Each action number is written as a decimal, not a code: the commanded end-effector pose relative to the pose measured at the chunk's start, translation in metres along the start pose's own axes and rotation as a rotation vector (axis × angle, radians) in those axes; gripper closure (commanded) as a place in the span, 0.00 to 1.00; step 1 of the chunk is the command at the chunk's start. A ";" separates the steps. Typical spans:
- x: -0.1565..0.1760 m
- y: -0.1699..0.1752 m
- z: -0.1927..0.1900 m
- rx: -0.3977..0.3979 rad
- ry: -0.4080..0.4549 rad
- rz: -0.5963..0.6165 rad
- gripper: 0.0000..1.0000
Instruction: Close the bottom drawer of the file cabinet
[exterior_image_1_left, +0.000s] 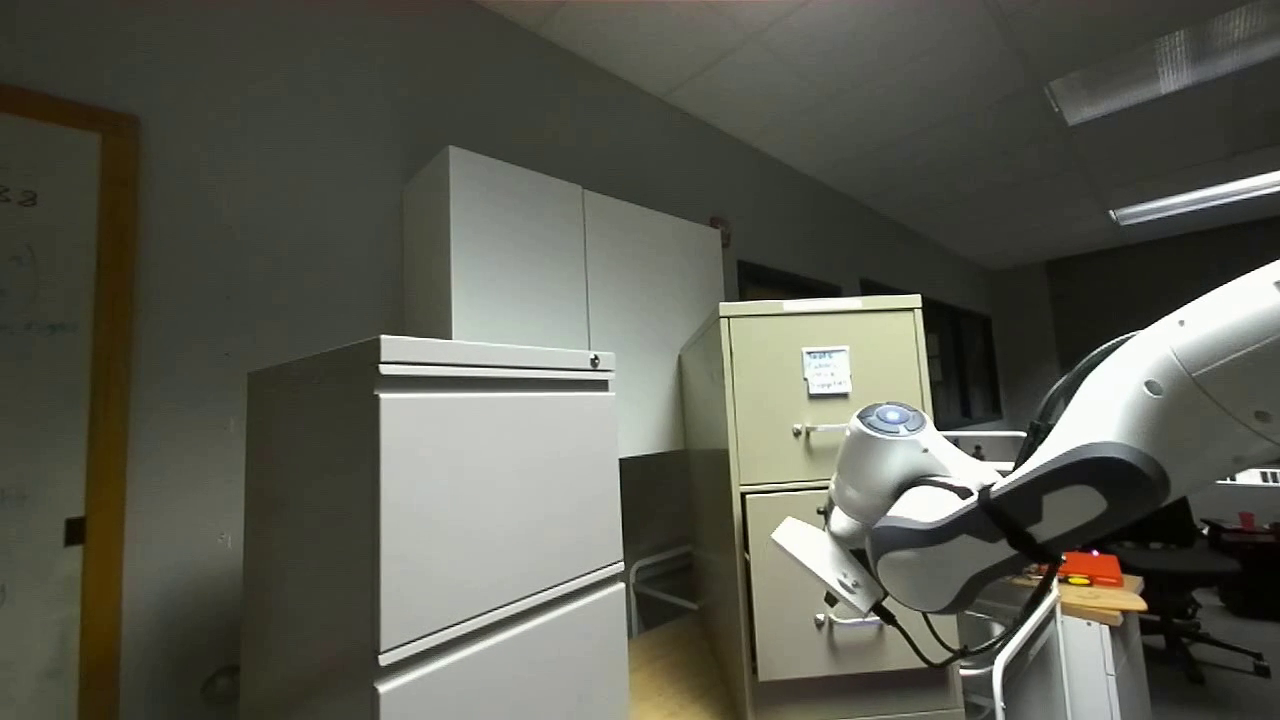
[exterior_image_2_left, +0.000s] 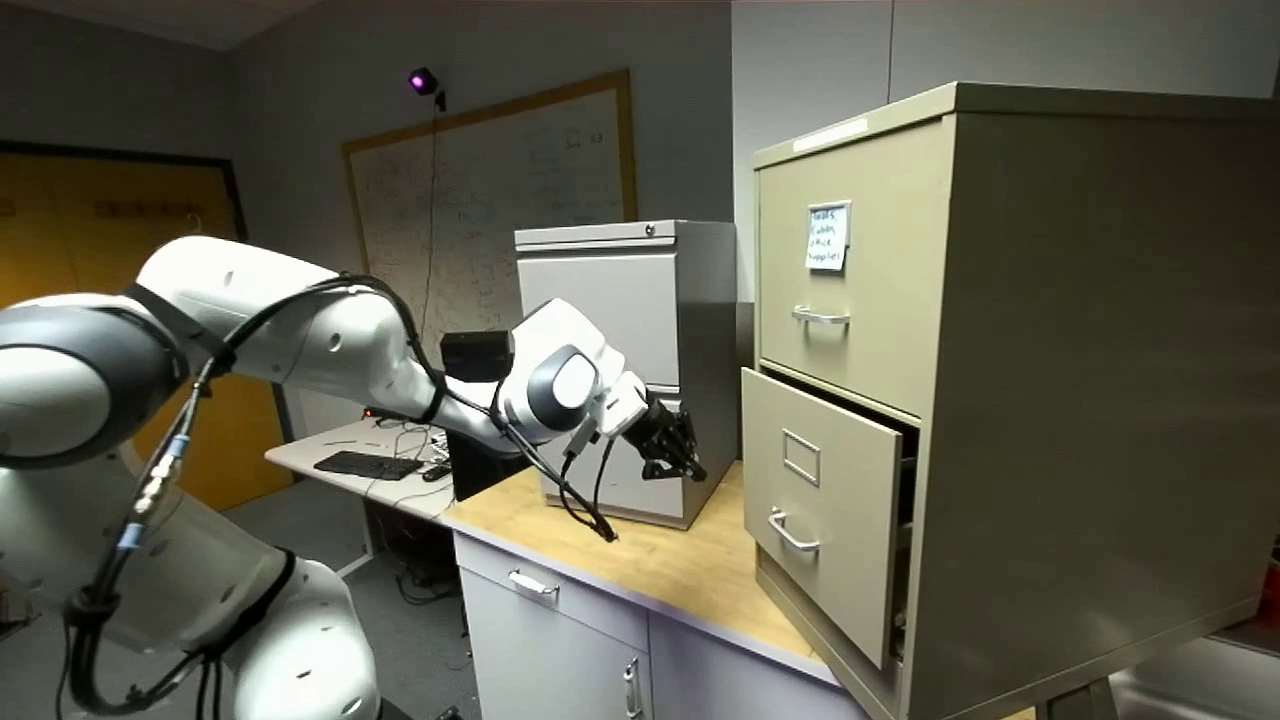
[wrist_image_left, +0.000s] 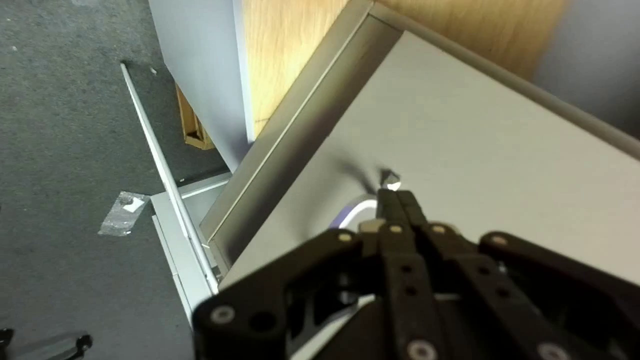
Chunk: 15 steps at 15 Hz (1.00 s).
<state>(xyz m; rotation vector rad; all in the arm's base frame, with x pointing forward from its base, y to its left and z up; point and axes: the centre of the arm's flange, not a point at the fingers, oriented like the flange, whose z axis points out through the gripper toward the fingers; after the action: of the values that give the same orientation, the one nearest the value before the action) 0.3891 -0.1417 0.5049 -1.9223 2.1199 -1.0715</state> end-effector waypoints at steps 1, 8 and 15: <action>0.011 -0.011 -0.018 0.066 0.096 0.073 1.00; 0.010 -0.097 0.001 0.228 0.155 0.041 1.00; -0.004 -0.172 0.049 0.252 0.315 -0.007 1.00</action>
<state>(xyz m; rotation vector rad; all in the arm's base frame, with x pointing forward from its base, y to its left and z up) 0.4948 -0.1453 0.5617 -1.7613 1.9971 -1.5622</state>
